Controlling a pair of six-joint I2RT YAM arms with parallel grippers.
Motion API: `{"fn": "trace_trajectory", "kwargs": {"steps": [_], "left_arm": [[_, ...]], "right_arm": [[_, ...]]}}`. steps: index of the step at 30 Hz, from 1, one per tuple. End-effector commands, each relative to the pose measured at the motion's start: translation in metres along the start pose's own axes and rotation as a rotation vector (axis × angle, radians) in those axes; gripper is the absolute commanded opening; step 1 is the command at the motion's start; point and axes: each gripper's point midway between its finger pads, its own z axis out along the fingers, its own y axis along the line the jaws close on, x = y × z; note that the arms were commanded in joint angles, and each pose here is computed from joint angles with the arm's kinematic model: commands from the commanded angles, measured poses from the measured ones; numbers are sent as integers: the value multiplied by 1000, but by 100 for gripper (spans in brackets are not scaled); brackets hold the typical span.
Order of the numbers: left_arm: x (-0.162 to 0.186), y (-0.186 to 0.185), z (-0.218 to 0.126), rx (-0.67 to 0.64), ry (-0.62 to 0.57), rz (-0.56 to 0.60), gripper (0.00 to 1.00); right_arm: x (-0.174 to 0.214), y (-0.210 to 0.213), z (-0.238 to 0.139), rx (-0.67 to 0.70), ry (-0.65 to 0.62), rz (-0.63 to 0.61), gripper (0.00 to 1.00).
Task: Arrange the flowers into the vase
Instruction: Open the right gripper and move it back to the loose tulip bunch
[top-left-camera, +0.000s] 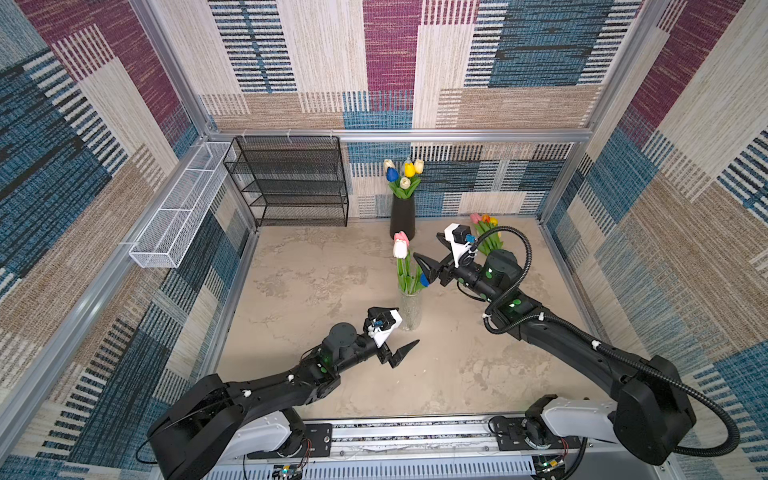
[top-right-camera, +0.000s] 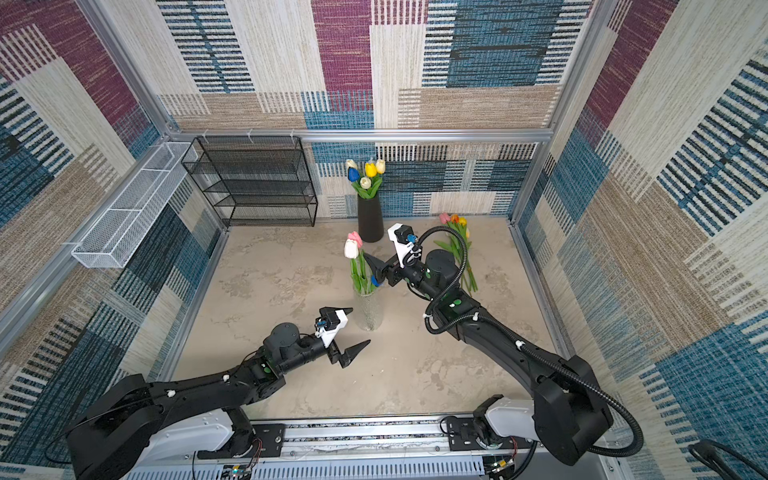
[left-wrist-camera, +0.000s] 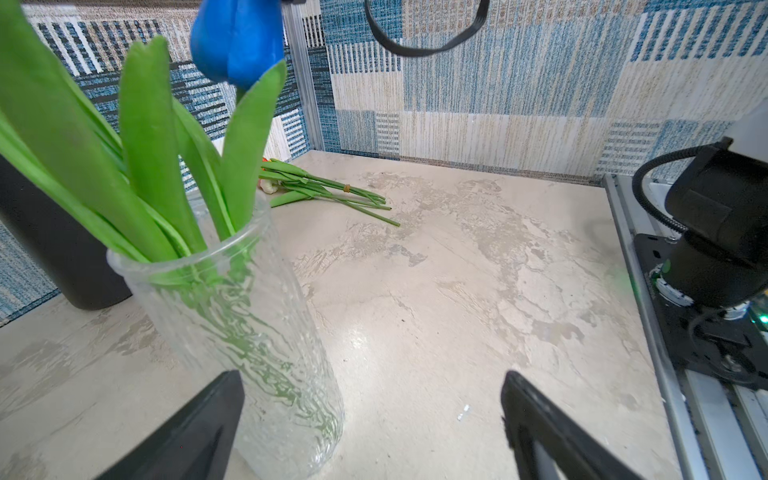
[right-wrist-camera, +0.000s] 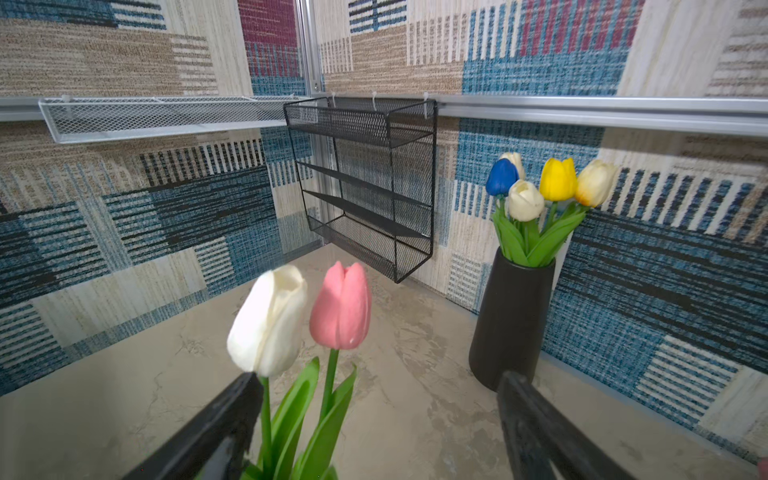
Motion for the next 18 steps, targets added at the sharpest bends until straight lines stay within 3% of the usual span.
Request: {"fn": "trace_trajectory", "kwargs": {"steps": [1, 8, 11, 18], "left_arm": [[-5, 1, 1, -1, -14, 10, 99], [-5, 2, 0, -7, -13, 11, 99], [-6, 2, 0, -8, -17, 11, 99], [-5, 3, -1, -14, -15, 15, 99]], "right_arm": [[-15, -14, -1, 73, -4, 17, 92], [-51, -66, -7, 262, -6, 113, 94], [-41, -118, -14, 396, 62, 196, 91], [87, -250, -61, 684, 410, 467, 51]]}}
